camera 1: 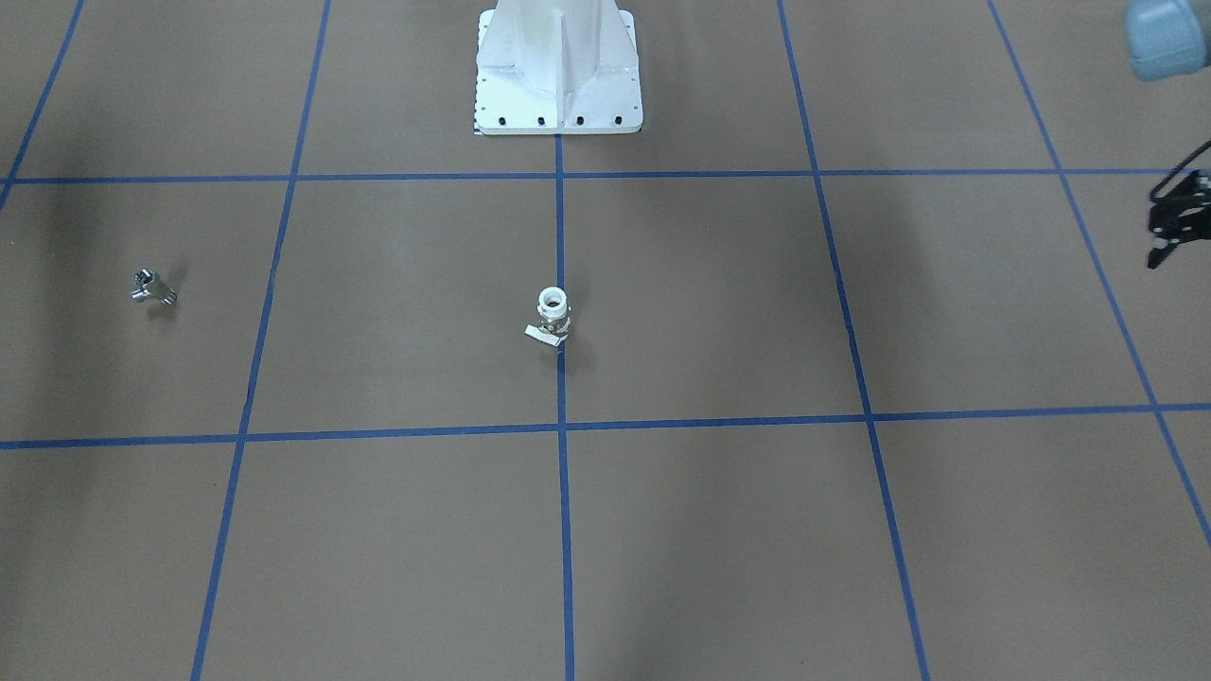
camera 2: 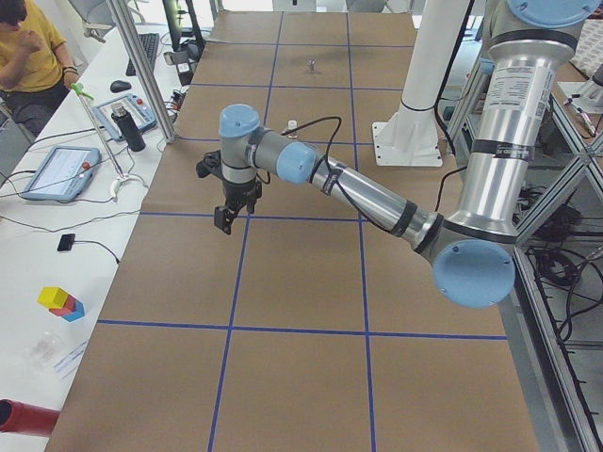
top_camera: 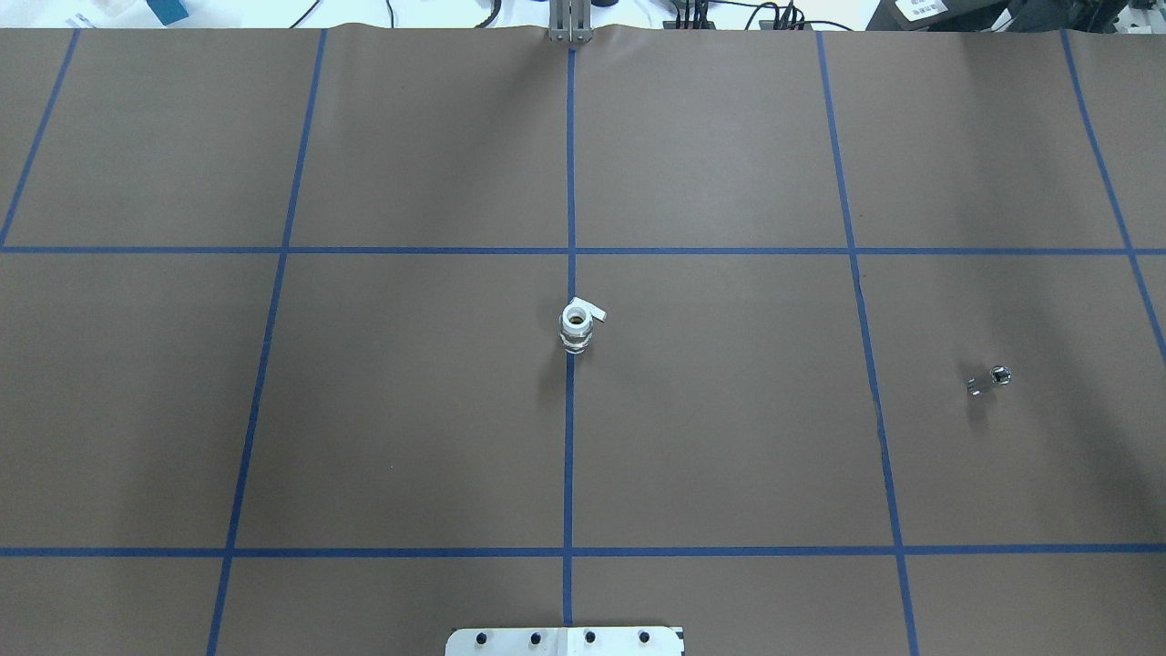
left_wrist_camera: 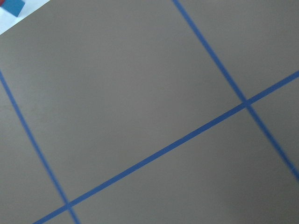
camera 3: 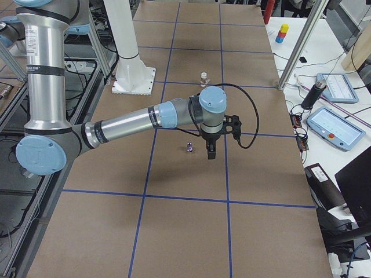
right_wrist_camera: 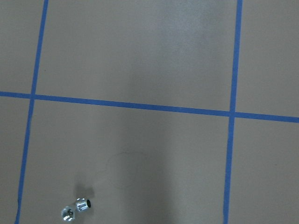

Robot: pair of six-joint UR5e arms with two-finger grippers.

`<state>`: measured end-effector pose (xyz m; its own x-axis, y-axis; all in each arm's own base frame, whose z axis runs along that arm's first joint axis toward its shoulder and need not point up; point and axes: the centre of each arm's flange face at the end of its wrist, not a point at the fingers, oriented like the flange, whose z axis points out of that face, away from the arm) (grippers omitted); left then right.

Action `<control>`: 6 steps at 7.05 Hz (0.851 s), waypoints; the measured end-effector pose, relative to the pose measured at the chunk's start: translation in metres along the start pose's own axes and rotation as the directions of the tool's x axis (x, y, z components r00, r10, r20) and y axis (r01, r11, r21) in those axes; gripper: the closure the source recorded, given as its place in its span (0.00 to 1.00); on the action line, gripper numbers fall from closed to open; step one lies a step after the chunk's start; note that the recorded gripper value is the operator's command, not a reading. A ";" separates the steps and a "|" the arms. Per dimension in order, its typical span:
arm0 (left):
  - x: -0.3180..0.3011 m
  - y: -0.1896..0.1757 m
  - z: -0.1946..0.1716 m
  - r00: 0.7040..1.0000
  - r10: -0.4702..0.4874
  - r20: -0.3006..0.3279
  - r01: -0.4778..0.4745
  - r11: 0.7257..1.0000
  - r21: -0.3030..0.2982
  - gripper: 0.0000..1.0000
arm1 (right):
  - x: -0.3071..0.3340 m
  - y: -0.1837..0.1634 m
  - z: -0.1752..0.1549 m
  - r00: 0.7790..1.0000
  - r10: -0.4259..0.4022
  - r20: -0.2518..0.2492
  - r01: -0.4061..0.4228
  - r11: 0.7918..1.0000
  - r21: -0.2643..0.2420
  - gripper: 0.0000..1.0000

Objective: Assemble PPR valve and pipe with both arms
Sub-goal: 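Lower the right gripper onto the silver valve and grasp it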

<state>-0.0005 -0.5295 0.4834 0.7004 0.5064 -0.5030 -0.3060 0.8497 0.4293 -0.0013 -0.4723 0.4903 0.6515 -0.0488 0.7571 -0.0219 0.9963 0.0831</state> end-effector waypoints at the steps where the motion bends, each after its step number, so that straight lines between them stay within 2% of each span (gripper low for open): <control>1: -0.037 0.042 0.001 1.000 -0.026 0.006 0.026 1.000 -0.001 0.00 | -0.031 0.003 0.007 1.000 0.021 -0.019 -0.021 1.000 -0.007 0.01; 2: -0.057 0.064 0.000 0.999 -0.033 0.018 0.032 0.999 0.020 0.00 | -0.059 0.010 0.020 0.998 0.037 -0.048 -0.038 0.999 -0.008 0.01; 3: -0.064 0.073 0.001 0.999 -0.030 0.027 0.029 0.999 0.039 0.00 | -0.077 0.021 0.044 0.996 0.046 -0.076 -0.046 0.999 0.011 0.01; 6: -0.068 0.078 0.001 0.999 -0.027 0.032 0.026 0.998 0.051 0.00 | -0.099 0.064 0.127 0.994 0.088 -0.072 -0.080 0.991 0.105 0.02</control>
<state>-0.0711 -0.4977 0.5523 0.7287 0.4780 -0.4904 -0.2546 0.8539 0.4540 -0.1636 -0.4128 0.5034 0.7002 0.0441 0.7126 -0.1536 0.9840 0.0900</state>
